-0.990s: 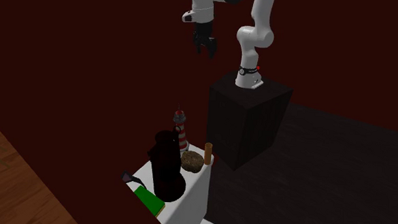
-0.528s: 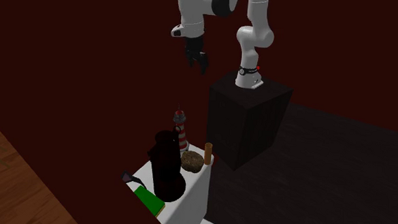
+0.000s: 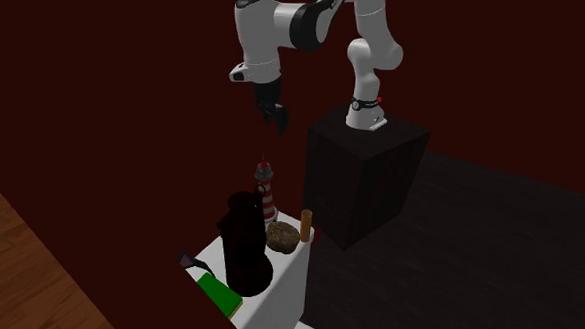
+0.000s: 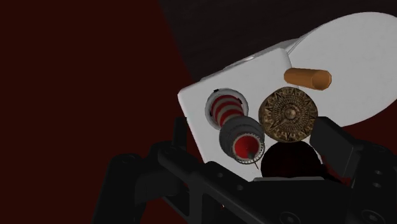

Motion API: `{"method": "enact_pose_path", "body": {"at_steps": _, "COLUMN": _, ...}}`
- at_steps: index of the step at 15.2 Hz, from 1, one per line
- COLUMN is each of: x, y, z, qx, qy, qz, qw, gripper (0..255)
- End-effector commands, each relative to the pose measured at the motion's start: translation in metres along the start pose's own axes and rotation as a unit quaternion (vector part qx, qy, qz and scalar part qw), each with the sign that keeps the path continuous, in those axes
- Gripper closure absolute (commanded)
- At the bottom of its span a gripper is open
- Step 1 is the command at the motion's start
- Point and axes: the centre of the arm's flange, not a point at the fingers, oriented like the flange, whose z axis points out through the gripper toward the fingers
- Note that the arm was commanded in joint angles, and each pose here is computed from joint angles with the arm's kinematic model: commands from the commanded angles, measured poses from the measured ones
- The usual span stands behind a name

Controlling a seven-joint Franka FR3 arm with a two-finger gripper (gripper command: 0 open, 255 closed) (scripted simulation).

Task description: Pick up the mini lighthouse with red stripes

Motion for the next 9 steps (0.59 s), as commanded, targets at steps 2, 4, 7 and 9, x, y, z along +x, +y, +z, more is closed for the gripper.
{"method": "enact_pose_path", "body": {"at_steps": 2, "x": 0.035, "y": -0.012, "z": 0.012, "qx": 0.004, "qy": -0.002, "qz": 0.006, "qw": 1.0000, "gripper": 0}}
{"method": "enact_pose_path", "body": {"at_steps": 4, "x": 0.059, "y": -0.021, "z": 0.020, "qx": 0.007, "qy": -0.003, "qz": 0.009, "qw": 0.9999, "gripper": 0}}
{"method": "enact_pose_path", "body": {"at_steps": 7, "x": 0.063, "y": -0.023, "z": 0.031, "qx": 0.007, "qy": -0.003, "qz": 0.009, "qw": 0.9999, "gripper": 0}}
{"method": "enact_pose_path", "body": {"at_steps": 9, "x": 0.065, "y": -0.023, "z": 0.041, "qx": 0.007, "qy": -0.003, "qz": 0.009, "qw": 0.9999, "gripper": 0}}
